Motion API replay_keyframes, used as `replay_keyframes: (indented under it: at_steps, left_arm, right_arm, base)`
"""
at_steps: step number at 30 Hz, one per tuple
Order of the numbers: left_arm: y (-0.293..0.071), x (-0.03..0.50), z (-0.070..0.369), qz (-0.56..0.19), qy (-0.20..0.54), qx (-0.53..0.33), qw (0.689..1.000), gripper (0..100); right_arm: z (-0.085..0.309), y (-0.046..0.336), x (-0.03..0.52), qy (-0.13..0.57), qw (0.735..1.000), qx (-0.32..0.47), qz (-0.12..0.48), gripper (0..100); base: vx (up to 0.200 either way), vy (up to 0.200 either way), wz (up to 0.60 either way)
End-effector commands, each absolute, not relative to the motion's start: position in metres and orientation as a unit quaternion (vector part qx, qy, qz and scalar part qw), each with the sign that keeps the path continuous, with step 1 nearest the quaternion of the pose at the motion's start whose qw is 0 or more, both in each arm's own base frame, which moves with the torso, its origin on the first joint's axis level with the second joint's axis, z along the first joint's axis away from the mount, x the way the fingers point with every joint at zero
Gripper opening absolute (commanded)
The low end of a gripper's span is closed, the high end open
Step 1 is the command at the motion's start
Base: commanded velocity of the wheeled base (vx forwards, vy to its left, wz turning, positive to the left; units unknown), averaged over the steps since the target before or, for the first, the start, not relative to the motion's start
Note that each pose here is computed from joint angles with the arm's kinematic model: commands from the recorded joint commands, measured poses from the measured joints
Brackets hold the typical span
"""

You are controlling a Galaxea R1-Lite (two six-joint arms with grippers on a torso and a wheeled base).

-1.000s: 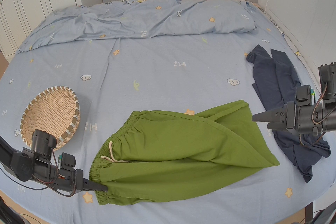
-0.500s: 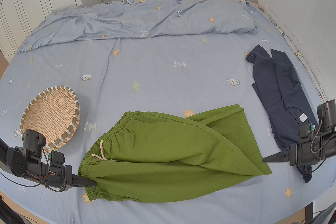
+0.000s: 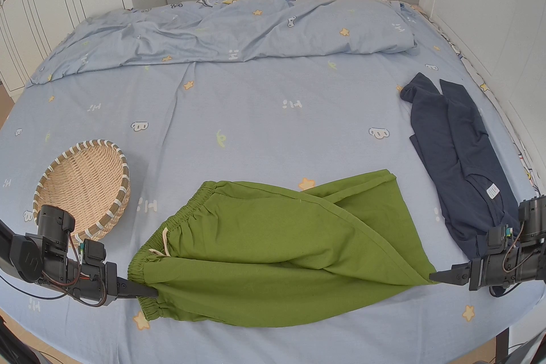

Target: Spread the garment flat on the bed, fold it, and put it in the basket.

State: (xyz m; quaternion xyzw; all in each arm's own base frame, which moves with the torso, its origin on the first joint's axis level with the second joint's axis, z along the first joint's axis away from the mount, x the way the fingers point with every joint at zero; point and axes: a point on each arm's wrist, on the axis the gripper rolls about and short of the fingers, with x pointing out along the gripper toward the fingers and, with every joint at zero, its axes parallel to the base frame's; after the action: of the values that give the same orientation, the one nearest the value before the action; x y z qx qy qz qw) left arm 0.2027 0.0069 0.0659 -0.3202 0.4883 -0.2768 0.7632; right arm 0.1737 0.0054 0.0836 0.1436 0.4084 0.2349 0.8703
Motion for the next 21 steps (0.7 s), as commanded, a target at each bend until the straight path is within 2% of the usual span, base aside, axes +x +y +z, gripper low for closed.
replay_keyframes:
  at_steps: [1, 5, 12, 21]
  left_arm:
    - [0.009, 0.209, 0.065, -0.274, 0.487, -0.323, 0.764, 0]
    - [0.011, 0.210, 0.065, -0.271, 0.487, -0.325, 0.764, 0]
    - [0.011, 0.209, 0.065, -0.272, 0.487, -0.325, 0.764, 0]
    - [0.010, 0.209, 0.065, -0.272, 0.487, -0.324, 0.764, 0]
  right_arm:
    - [0.042, 0.016, 0.169, 0.472, 0.831, 0.149, 0.255, 100]
    - [0.026, 0.022, 0.165, 0.473, 0.824, 0.145, 0.277, 100]
    - [0.013, 0.025, 0.169, 0.454, 0.831, 0.140, 0.290, 100]
    - [0.019, 0.026, 0.177, 0.404, 0.854, 0.129, 0.303, 100]
  base:
    - [0.000, 0.000, 0.00]
    - [0.000, 0.000, 0.00]
    - [0.000, 0.000, 0.00]
    - [0.000, 0.000, 0.00]
